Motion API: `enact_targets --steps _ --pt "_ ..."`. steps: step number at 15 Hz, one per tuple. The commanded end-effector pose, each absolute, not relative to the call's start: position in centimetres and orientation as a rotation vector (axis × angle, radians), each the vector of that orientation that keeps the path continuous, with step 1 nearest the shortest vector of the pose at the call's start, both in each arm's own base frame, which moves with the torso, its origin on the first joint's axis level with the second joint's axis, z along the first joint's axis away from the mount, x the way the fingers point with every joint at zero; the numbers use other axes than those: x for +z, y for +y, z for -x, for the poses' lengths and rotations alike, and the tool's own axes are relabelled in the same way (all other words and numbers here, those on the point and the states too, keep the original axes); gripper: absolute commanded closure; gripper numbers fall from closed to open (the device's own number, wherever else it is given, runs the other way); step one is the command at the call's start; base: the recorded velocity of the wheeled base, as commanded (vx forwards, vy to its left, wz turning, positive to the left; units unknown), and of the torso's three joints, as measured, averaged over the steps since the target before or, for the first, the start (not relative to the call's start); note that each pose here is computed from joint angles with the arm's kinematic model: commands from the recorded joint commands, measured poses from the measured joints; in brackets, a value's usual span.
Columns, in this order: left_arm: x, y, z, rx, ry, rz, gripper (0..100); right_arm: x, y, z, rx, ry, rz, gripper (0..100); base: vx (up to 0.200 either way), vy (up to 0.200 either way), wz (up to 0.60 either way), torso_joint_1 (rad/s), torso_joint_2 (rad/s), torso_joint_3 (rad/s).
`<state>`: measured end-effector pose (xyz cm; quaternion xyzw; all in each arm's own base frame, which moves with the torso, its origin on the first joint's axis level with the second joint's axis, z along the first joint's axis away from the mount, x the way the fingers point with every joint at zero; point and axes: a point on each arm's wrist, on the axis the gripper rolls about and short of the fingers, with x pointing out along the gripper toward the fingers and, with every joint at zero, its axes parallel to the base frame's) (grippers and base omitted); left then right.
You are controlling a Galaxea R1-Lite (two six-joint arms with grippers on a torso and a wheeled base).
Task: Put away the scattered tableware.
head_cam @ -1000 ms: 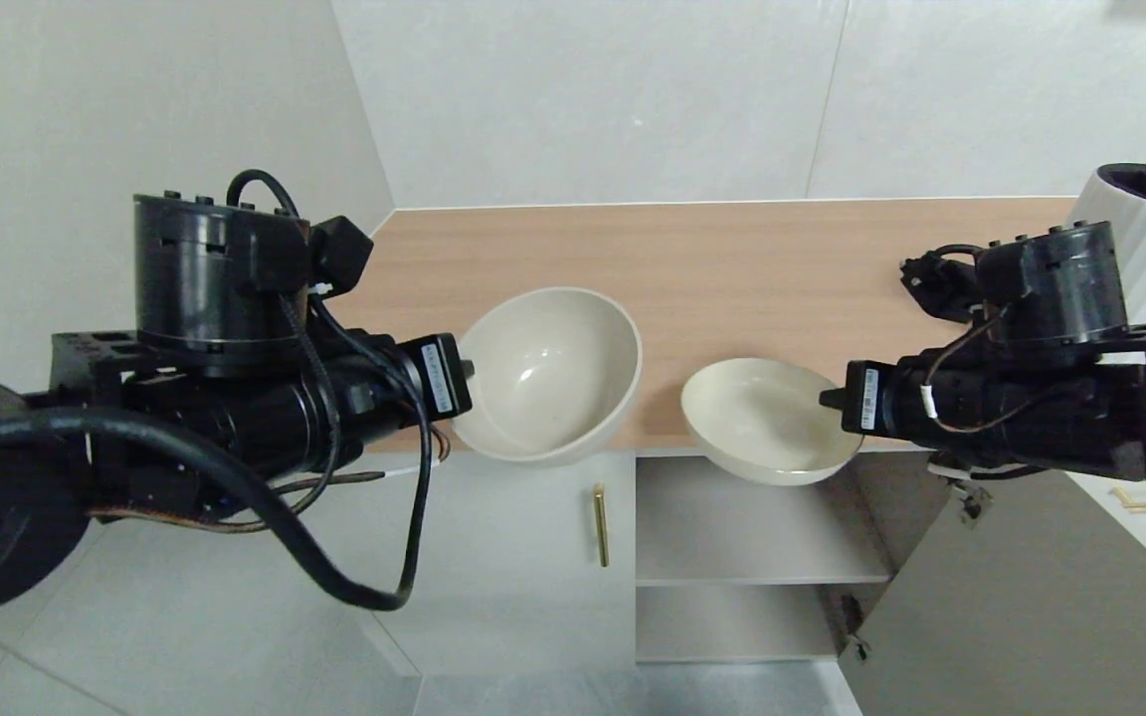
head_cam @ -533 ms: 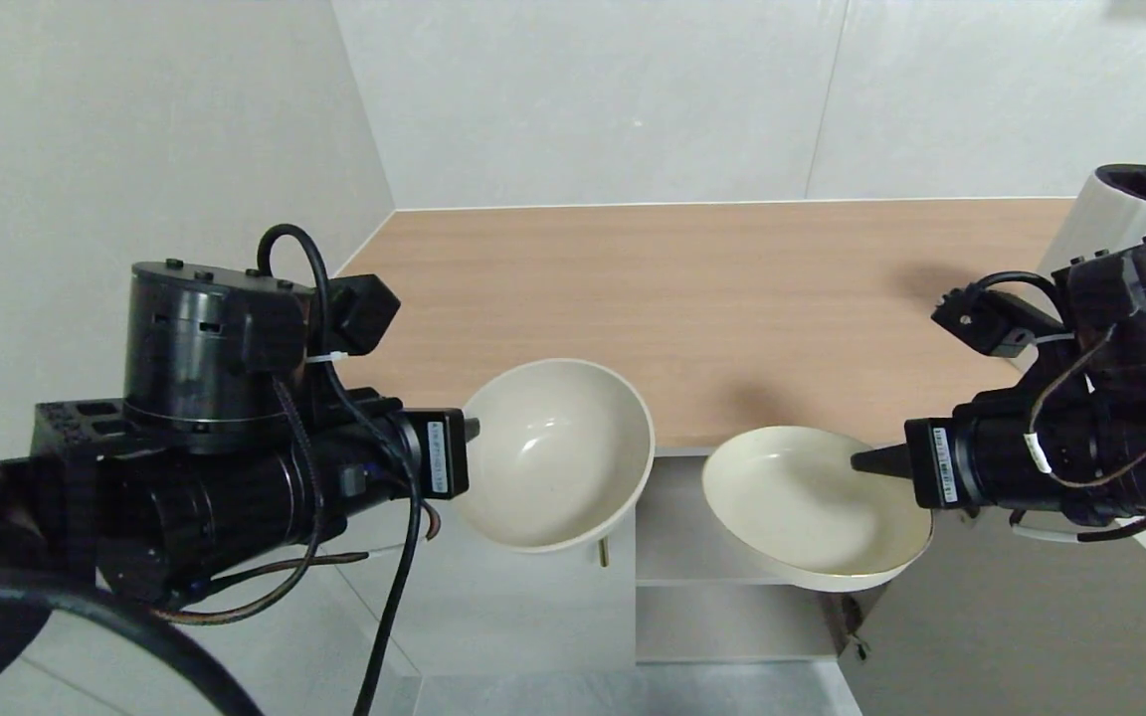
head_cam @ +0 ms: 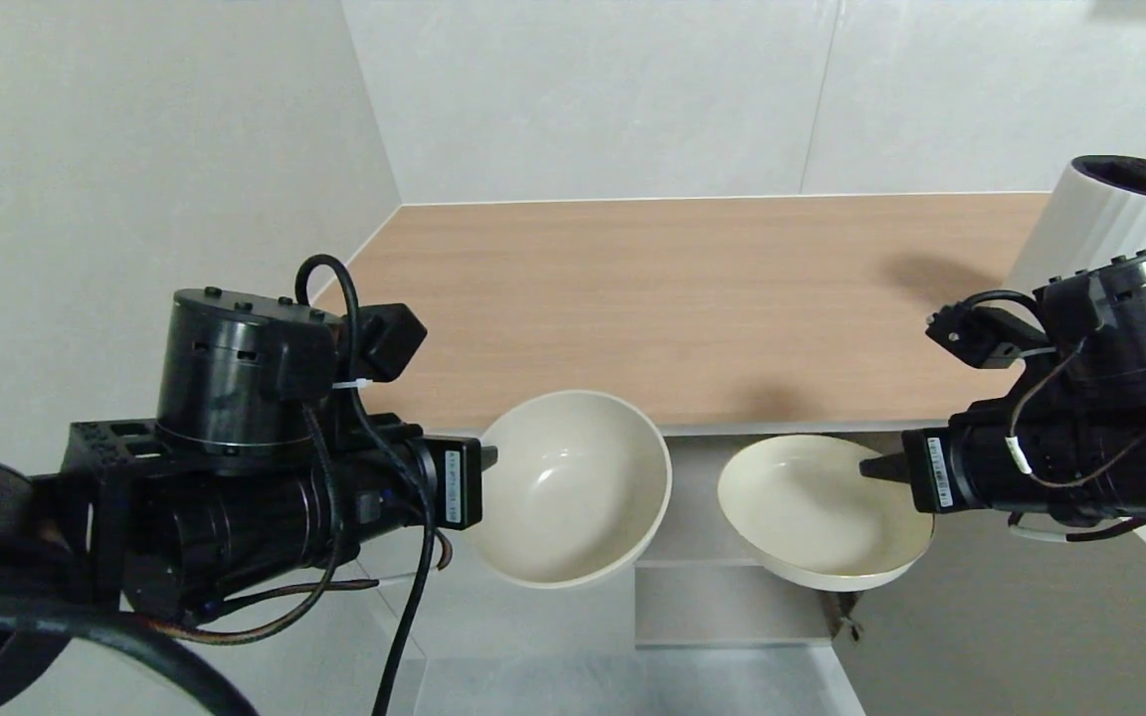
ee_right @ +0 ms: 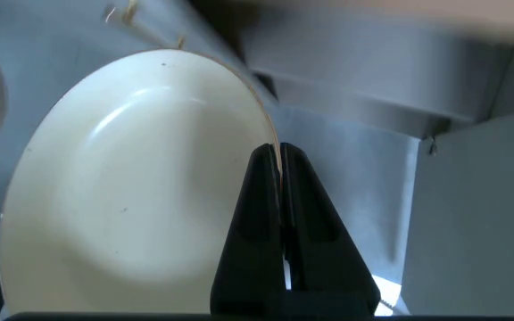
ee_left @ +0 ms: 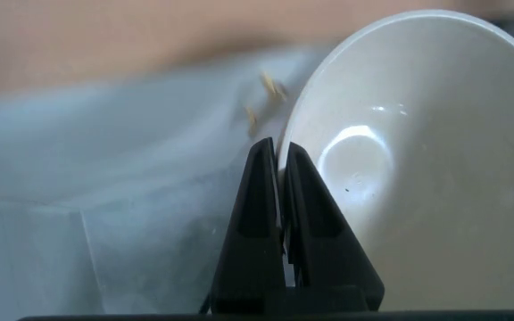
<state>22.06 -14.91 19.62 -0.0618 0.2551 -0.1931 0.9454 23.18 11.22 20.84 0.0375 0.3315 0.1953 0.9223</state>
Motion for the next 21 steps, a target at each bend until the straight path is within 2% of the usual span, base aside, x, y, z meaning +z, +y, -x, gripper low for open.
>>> enact_targets --steps 1,8,21 --pt "19.3 -15.1 -22.2 -0.393 0.529 0.122 100 20.5 11.3 -23.5 0.398 0.694 -0.074 100 0.000 0.000 0.00 0.000 0.00 0.000" --pt "19.2 -15.2 -22.3 -0.389 0.533 0.120 100 19.4 11.6 -24.2 0.363 0.678 -0.064 100 0.000 0.000 0.00 -0.008 0.01 0.009" --pt "18.9 -15.3 -22.5 -0.384 0.540 0.115 100 18.9 11.6 -24.3 0.372 0.671 -0.042 100 0.000 0.000 0.00 -0.202 0.45 0.246"
